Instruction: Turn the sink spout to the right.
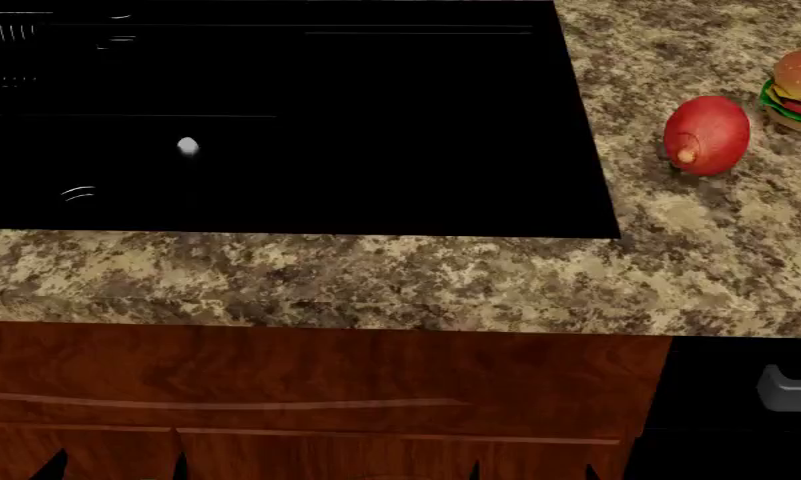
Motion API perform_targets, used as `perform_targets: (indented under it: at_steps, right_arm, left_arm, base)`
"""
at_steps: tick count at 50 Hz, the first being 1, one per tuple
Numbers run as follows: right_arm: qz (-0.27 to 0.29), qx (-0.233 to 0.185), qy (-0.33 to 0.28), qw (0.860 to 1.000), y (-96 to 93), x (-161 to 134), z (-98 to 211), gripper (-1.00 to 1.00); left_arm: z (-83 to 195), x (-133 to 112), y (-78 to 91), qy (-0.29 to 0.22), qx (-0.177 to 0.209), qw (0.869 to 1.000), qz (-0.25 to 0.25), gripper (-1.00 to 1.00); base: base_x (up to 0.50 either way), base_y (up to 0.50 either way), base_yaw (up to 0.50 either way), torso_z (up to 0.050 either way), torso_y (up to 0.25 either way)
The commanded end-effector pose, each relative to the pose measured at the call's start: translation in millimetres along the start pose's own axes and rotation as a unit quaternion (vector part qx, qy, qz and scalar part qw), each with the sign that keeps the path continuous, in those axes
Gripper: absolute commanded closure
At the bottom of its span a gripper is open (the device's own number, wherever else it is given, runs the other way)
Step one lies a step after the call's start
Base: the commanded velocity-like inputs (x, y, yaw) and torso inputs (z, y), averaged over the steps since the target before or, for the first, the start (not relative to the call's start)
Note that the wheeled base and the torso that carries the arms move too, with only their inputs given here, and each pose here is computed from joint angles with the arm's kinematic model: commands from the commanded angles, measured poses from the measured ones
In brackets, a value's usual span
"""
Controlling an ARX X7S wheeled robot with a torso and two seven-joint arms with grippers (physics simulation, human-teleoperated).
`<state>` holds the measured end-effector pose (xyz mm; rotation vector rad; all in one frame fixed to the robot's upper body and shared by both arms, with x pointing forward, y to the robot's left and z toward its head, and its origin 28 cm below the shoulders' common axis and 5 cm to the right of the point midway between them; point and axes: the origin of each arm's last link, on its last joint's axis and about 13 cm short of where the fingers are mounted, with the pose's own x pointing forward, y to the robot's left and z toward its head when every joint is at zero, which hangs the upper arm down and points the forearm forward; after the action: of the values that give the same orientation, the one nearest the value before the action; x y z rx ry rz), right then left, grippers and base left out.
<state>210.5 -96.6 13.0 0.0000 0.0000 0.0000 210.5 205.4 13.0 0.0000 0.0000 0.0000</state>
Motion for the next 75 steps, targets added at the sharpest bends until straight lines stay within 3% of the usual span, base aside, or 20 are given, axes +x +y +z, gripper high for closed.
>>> perform_targets:
  at_steps: [1, 21, 22, 25, 26, 65, 75]
  right_arm:
    - [0.000, 0.000, 0.002, 1.000, 0.9, 1.0, 0.0, -1.00]
    - [-0.003, -0.005, -0.001, 1.000, 0.8, 0.8, -2.6, -1.00]
    - [-0.003, -0.004, -0.001, 1.000, 0.7, 1.0, -3.0, -1.00]
    - [-0.002, -0.004, -0.001, 1.000, 1.1, 0.5, -1.9, -1.00]
    - [-0.002, -0.004, -0.001, 1.000, 1.0, 0.6, -2.5, -1.00]
    - [-0.012, 0.002, 0.003, 1.000, 0.5, -0.1, -1.8, -1.00]
    - [-0.027, -0.006, -0.022, 0.999, -9.5, -3.6, 34.0, -1.00]
  left_arm:
    - [0.0, 0.0, 0.1, 0.000, 0.000, 1.000, 0.000, -1.00]
    - [0.8, -1.2, 0.2, 0.000, 0.010, 1.000, 0.004, -1.00]
    - [4.2, -2.6, 1.2, -0.015, -0.015, 1.000, -0.003, -1.00]
    - [-0.1, -2.8, 4.2, -0.004, -0.020, 1.000, 0.006, -1.00]
    - [5.5, -4.5, 5.8, -0.038, -0.035, 0.999, 0.006, -1.00]
    - [3.4, -3.5, 4.9, -0.027, -0.033, 0.999, 0.003, -1.00]
    - [24.2, -11.6, 11.1, -0.039, -0.010, 0.999, 0.024, -1.00]
  base:
    - [0.00, 0.00, 0.00, 0.000, 0.000]
    - [0.00, 0.00, 0.00, 0.000, 0.000]
    - [0.00, 0.00, 0.00, 0.000, 0.000]
    - [0.00, 0.00, 0.00, 0.000, 0.000]
    - [0.00, 0.00, 0.00, 0.000, 0.000]
    - [0.00, 0.00, 0.00, 0.050, 0.000]
    - [0.00, 0.00, 0.00, 0.005, 0.000]
